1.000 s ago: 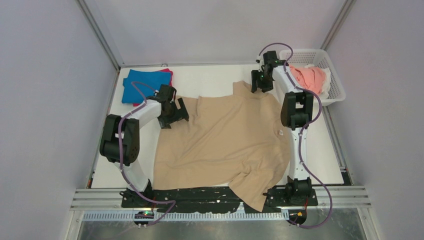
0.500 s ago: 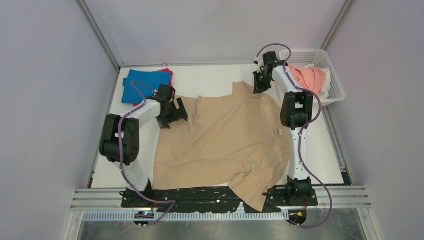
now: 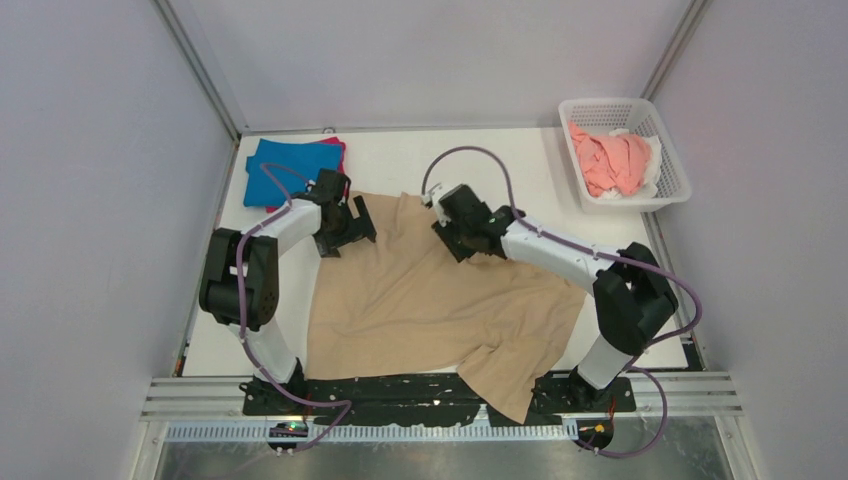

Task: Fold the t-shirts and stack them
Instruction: Flatten out the tshirt

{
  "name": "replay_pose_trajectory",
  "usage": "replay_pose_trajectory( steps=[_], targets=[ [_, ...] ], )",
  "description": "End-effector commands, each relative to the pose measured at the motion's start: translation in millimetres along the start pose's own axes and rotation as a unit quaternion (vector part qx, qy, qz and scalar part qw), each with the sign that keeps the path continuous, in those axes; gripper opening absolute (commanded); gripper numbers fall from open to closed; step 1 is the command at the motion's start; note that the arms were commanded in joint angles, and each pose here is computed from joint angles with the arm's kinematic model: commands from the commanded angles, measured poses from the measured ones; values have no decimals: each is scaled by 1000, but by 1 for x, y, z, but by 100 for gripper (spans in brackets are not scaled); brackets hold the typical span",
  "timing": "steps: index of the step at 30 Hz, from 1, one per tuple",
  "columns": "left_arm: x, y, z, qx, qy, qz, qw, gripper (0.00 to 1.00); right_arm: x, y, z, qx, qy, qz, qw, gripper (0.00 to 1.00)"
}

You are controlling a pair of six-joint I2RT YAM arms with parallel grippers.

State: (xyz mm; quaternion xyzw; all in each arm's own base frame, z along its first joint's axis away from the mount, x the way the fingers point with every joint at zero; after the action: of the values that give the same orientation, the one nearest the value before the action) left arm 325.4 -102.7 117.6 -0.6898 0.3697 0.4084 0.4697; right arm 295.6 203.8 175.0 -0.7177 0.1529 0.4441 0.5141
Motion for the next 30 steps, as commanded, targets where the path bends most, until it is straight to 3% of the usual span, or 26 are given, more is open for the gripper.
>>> replay_pose_trajectory(
  steps=[1,3,6,9,13,16,21,30],
  targets=[
    [-5,-5,-2,-6,17,-14,1000,99,-6,31,37,-82,14,4,997,46],
    [-6,-6,-2,-6,19,-15,1000,99,-9,42,43,-102,21,18,994,57],
    [-6,-4,-1,-6,20,-15,1000,99,-23,39,40,-92,24,-12,995,69],
    [-7,-4,-2,-6,25,-15,1000,99,-32,26,40,-49,1,-60,997,84],
    [-8,-3,-1,-3,22,-15,1000,99,-32,4,15,23,-29,-79,996,93],
    [-8,-3,-1,-3,24,-14,1000,99,-21,-6,-2,40,-96,-86,991,95],
    [-8,-4,-2,-2,29,-15,999,99,10,-30,-40,108,-116,-59,986,96],
    [-2,-3,-3,-2,30,-2,1000,99,56,-23,-59,206,-145,26,967,85]
  ],
)
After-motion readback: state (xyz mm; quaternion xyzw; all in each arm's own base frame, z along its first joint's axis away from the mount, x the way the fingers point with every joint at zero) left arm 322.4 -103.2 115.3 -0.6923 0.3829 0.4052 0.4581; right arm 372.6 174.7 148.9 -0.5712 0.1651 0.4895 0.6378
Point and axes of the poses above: each gripper's point midway between its finger pads, its own x axis out along the fingers, its own z axis along the line the jaws close on, y = z × x, the point moved 9 cm from there along -x, back along the fingers, and after that the axes turned 6 degrees about x, right-handed, at the moved point
